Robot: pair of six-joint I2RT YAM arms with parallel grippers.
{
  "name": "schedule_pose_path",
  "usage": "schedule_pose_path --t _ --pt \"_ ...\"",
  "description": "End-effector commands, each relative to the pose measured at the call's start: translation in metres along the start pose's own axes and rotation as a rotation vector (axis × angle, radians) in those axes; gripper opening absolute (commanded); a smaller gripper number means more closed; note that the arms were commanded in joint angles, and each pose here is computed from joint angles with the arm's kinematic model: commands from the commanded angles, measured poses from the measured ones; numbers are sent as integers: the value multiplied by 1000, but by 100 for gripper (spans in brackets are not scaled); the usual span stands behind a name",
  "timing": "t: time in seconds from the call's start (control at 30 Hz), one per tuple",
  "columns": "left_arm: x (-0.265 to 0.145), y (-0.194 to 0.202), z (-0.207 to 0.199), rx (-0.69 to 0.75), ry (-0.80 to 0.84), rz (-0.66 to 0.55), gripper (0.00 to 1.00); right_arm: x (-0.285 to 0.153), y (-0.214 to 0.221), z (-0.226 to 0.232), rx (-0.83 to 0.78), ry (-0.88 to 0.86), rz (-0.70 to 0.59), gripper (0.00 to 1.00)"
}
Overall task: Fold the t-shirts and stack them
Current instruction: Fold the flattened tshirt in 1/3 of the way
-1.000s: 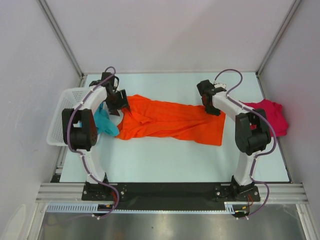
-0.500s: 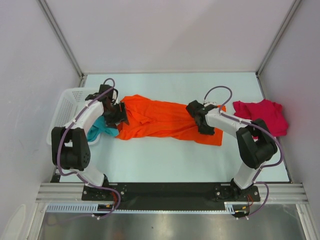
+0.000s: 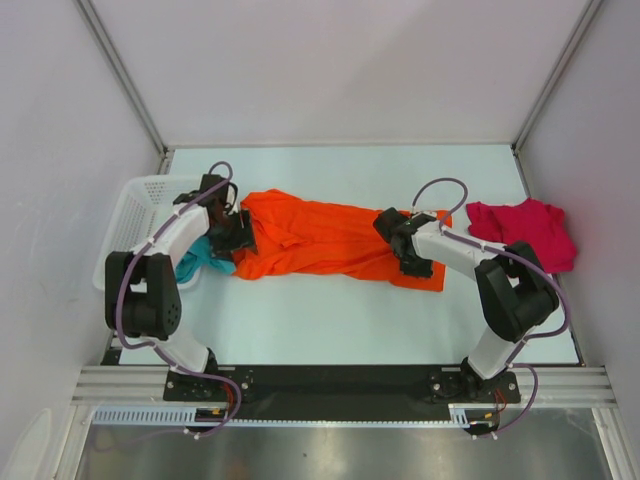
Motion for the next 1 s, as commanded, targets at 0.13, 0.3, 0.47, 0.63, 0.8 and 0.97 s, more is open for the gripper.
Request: schedule_pose_path --t 0.13,0.3,0.47,0.63,0.8,0.97 --pt "15 -6 1 28 -1 -18 67 -3 -7 -8 28 39 -26 32" --pt "22 -7 -1 32 21 -18 59 -1 -9 -12 40 56 -26 32" --pt "30 -6 -2 34 39 -8 42 5 -8 -15 45 73 -11 32" --pt "27 -8 -2 39 39 -26 13 11 -3 -15 67 65 13 32" --pt "25 -4 6 27 14 -36 8 15 3 -14 88 59 35 32" --pt "24 0 15 7 4 -30 3 16 7 -11 94 55 47 32"
Point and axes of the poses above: each gripper's point midway between its finger pads, its own x axis out along the fingers, its own z axis along the line the jaws close on, y = z × x, the point moved 4 cm from there along -x, back along the fingers, and after that the axes turned 5 degrees about -x, right-handed, at the moved point
